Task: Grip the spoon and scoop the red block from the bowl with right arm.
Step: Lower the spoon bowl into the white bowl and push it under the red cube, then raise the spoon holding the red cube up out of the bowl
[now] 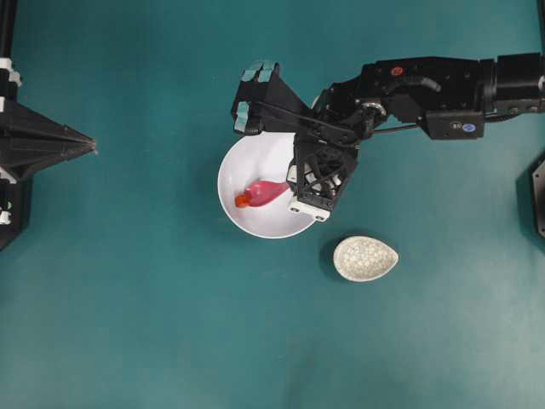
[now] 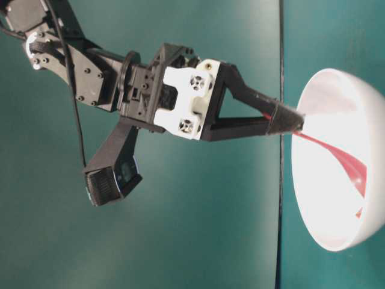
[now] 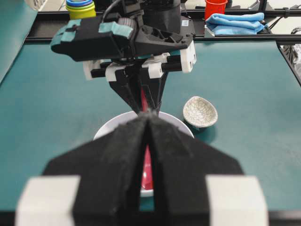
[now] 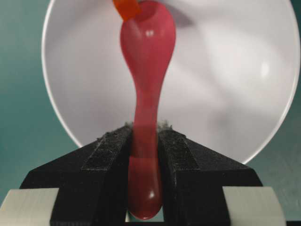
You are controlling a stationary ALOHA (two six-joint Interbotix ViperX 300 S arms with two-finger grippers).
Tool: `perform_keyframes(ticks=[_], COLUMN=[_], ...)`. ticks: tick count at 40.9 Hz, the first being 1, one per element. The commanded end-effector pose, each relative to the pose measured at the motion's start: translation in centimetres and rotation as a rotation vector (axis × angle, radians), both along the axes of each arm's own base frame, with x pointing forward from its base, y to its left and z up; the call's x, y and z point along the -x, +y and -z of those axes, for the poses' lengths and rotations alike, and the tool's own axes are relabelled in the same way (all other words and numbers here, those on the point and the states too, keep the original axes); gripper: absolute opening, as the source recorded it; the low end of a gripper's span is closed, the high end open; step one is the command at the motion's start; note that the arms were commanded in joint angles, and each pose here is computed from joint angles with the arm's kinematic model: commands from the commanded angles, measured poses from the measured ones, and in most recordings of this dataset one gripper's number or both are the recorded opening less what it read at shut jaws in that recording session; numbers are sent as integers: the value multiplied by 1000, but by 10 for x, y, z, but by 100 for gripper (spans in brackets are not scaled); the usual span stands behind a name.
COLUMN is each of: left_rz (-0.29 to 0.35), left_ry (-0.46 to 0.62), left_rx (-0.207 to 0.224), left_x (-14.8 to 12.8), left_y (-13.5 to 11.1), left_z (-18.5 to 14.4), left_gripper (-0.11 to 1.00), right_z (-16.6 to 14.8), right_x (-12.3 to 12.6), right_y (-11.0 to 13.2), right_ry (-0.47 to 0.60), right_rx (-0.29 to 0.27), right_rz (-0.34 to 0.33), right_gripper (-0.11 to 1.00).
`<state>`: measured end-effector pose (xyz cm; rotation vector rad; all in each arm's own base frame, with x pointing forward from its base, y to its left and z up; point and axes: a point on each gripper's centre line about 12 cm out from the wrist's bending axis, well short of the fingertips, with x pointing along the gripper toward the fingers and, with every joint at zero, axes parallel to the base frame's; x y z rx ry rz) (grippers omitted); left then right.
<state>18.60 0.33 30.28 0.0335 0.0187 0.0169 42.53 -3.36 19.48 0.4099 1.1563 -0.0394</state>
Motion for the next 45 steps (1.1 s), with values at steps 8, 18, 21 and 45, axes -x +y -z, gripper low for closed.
perform_keyframes(ticks=[8, 18, 21, 45], left_rz=[3, 3, 3, 3], left_ry=[-12, -12, -11, 8], left_rx=[-2, 0, -2, -1], left_x=[-2, -2, -2, -2], left_y=[-1, -1, -1, 0], left_z=[-9, -9, -8, -6], left_gripper=[0, 0, 0, 0], right_z=[-17, -17, -16, -10], right_x=[-12, -10, -7, 52], right_y=[-1, -2, -2, 11], right_ry=[-122, -171, -181, -388], right_rx=[32, 59, 64, 138], right_rz=[19, 31, 37, 91], right_gripper=[22, 22, 22, 22])
